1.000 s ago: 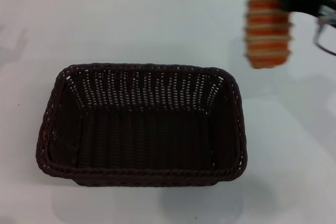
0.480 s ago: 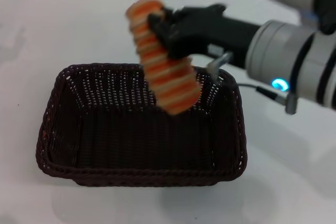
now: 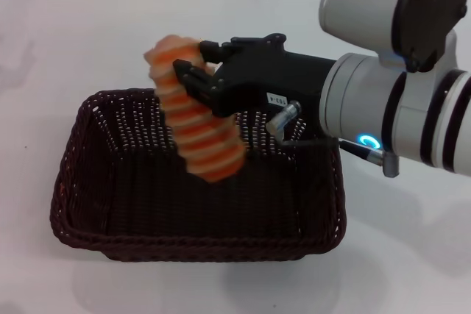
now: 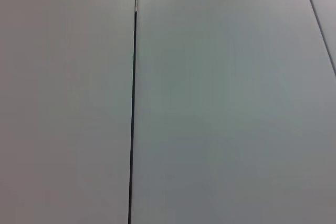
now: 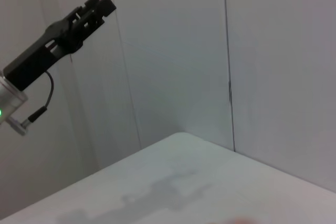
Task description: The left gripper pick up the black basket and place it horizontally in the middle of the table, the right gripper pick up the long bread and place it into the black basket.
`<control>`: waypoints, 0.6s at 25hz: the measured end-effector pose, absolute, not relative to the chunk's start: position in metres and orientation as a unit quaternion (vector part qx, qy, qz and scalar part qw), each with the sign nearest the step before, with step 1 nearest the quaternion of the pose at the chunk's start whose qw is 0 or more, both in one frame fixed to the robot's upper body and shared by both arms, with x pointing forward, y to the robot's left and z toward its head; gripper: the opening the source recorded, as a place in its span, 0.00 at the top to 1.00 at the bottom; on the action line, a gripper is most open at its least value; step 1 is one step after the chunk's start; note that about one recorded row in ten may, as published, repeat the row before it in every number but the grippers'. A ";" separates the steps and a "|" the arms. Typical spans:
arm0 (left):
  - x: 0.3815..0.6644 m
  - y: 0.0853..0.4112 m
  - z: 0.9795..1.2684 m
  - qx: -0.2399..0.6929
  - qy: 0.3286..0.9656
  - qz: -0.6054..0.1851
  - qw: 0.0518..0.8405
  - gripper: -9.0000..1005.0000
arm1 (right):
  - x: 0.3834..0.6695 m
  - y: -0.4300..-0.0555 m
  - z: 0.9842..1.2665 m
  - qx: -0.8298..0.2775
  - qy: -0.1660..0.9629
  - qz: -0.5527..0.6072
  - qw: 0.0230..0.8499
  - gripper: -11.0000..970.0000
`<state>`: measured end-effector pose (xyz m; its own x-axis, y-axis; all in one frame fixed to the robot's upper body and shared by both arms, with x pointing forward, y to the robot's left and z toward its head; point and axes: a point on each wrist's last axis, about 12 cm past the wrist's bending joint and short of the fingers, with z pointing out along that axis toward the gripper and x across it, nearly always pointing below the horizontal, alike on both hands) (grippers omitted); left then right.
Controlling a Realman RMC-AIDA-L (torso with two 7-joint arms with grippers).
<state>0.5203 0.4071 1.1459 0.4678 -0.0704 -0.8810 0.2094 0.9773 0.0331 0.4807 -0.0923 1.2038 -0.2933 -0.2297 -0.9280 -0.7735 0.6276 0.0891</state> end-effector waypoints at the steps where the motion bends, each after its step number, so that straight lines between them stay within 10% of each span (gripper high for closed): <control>1: 0.520 0.407 1.146 0.068 0.509 -0.082 0.854 0.41 | 0.480 -0.092 1.205 -0.332 0.754 0.276 0.494 0.72; 15: 0.517 0.404 1.142 0.066 0.505 -0.092 0.855 0.41 | 0.500 -0.138 1.207 -0.278 0.742 0.193 0.578 0.53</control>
<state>0.5168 0.4042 1.1420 0.4723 -0.0899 -0.8769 0.2234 0.9745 0.0204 0.5003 -0.1385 1.2075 -0.1767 -0.1891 -0.9659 -0.6354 0.7714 -0.0348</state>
